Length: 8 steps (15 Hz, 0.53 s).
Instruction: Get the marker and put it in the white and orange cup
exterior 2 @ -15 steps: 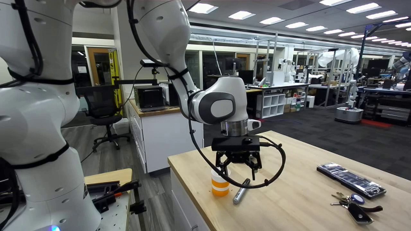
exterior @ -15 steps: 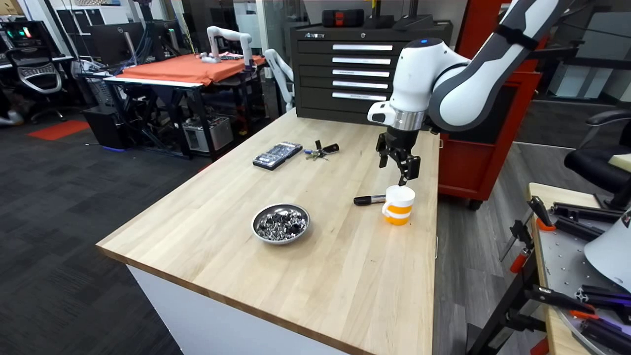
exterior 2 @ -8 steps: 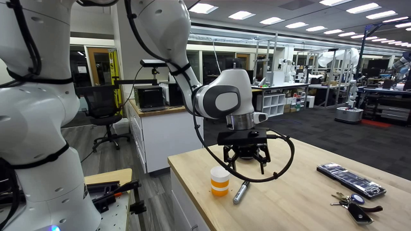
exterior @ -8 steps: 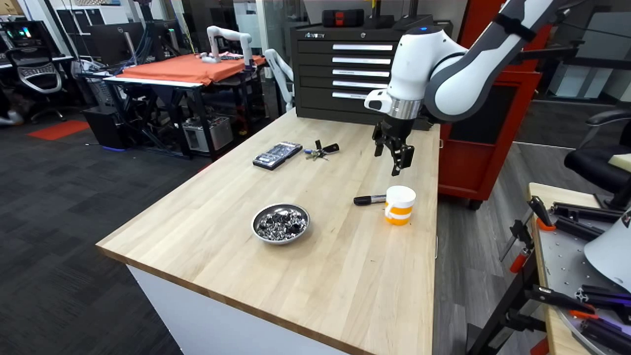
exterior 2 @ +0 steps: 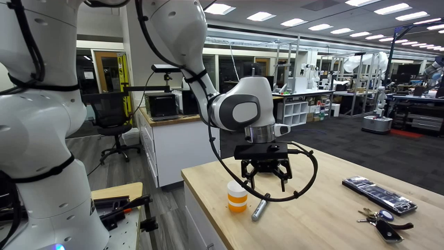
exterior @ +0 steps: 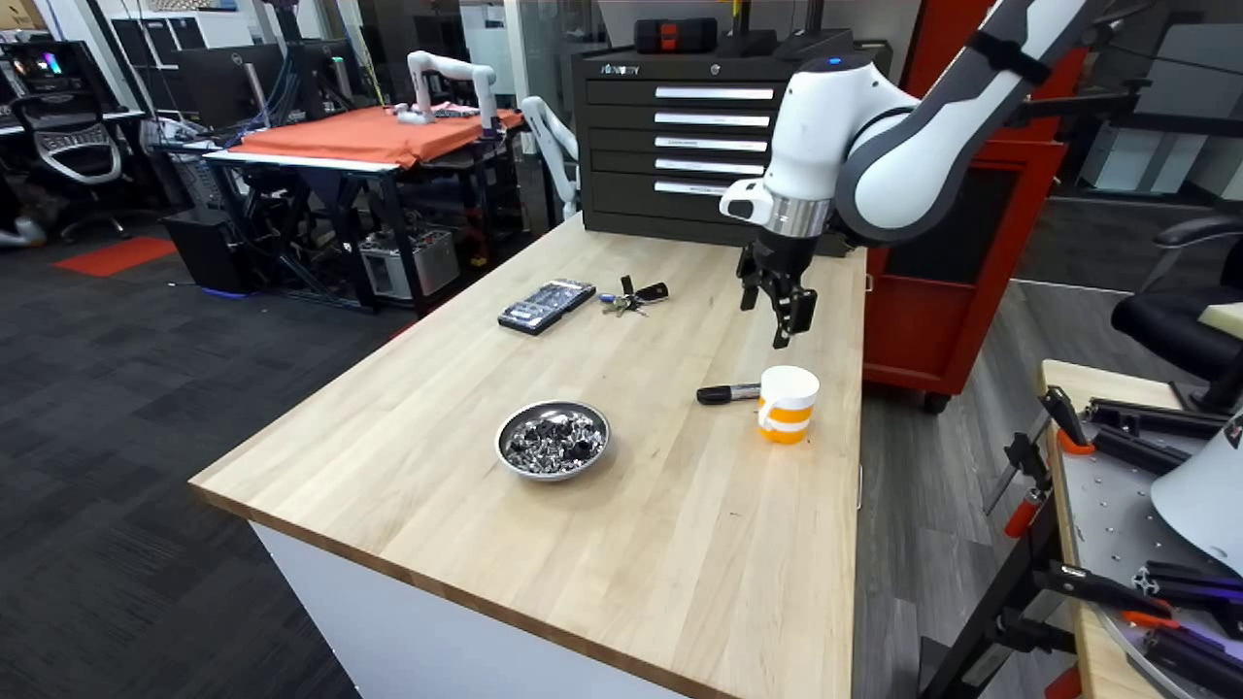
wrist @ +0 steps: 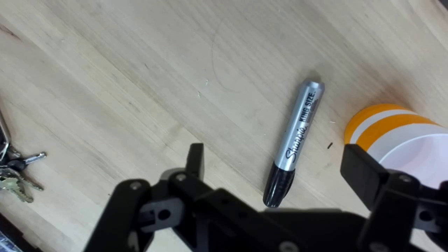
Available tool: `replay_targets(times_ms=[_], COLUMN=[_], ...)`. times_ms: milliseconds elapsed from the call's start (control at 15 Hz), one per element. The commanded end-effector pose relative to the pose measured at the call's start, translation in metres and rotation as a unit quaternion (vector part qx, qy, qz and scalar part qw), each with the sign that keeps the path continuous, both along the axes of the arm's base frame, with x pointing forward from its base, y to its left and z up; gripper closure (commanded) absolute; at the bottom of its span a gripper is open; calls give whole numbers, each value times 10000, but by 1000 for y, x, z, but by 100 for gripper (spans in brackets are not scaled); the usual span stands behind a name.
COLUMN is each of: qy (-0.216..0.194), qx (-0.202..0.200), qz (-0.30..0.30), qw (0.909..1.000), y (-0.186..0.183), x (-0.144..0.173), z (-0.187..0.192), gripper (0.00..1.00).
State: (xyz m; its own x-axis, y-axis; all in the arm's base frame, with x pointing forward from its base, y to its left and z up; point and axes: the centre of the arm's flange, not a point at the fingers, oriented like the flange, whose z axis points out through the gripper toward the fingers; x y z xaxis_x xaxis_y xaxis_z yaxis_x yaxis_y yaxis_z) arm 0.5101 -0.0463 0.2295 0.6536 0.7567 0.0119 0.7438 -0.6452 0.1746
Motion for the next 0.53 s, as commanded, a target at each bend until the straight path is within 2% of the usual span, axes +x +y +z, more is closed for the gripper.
replay_targets(times_ms=[0, 467], qy=[9, 195], qx=[144, 416], qz=[83, 40], qw=[9999, 9989], y=[2, 20], x=[-7, -10], z=[-16, -33], gripper=[0, 0])
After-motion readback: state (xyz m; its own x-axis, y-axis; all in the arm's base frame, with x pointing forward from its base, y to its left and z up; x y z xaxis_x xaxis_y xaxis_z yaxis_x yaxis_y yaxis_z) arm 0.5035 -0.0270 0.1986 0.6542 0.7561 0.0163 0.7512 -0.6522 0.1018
